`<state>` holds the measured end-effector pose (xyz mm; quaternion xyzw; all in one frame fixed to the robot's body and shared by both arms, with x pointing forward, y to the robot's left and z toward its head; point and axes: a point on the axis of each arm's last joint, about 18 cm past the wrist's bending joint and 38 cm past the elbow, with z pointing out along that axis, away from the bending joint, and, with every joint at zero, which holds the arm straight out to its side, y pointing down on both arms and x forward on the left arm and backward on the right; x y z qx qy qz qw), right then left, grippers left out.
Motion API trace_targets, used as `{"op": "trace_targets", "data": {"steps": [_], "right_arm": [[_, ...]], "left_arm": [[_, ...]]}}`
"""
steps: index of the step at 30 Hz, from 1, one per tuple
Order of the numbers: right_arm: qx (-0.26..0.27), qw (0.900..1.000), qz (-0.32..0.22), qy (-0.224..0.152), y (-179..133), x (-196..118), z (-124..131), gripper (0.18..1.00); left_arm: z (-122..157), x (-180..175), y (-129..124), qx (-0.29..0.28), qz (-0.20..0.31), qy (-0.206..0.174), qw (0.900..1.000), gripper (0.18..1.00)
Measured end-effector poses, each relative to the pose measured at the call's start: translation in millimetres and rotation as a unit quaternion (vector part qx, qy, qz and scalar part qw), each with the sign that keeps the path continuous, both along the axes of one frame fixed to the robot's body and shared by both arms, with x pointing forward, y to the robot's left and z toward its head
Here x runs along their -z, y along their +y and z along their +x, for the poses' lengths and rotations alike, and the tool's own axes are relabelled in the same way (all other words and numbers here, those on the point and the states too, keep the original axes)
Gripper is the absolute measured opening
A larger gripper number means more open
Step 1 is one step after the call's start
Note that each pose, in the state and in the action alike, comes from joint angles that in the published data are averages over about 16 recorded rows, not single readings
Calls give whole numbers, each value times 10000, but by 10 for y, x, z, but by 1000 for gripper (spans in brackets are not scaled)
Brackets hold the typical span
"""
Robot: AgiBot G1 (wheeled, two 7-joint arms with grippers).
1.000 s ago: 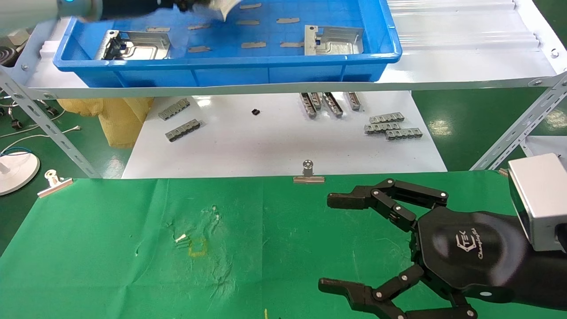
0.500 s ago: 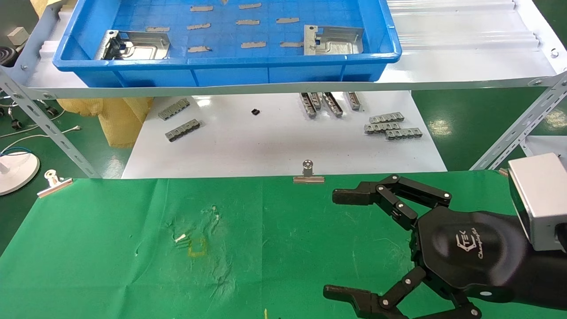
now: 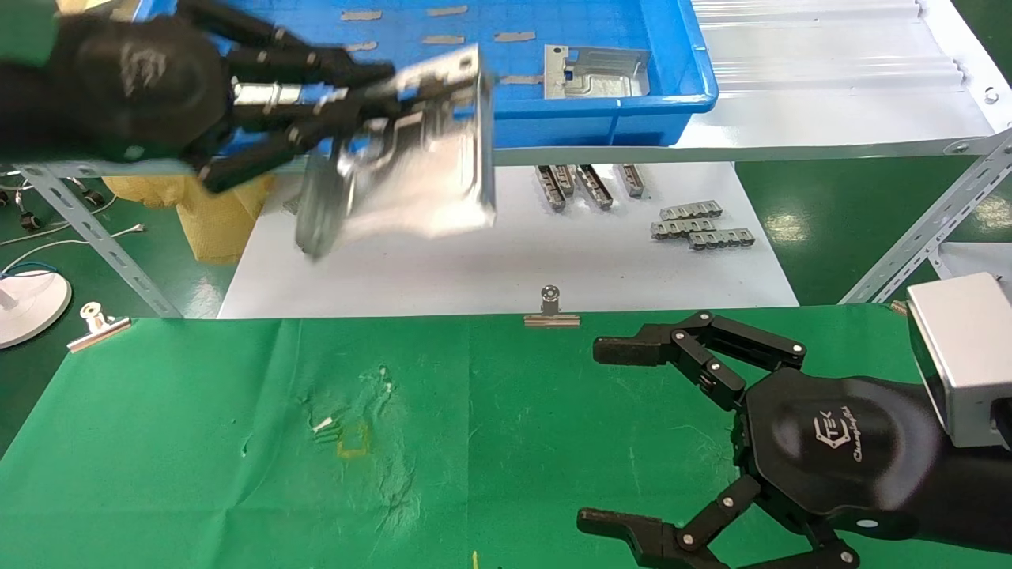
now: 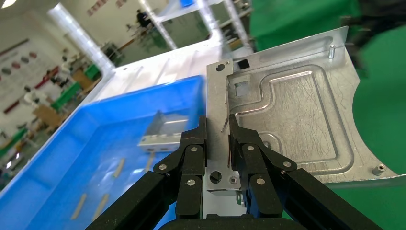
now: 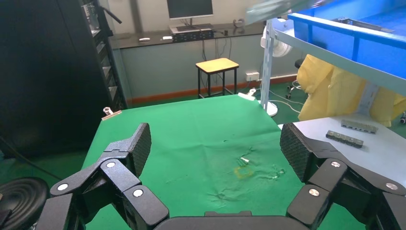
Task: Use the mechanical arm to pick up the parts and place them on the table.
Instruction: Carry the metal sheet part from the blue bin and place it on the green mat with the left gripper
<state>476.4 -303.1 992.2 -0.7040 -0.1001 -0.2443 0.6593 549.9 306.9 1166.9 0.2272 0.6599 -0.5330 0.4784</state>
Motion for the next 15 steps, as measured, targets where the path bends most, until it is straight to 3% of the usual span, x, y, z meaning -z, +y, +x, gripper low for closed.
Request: {"op": "trace_targets", "data": {"steps": [8,15], "right_arm": [[0,10000,0,0,0,0,0,1000],[0,10000,0,0,0,0,0,1000]], "left_arm": [[-97,631,72,21,825,137,9965,262],[156,1193,214,-326,1553,370,9866,262]]}}
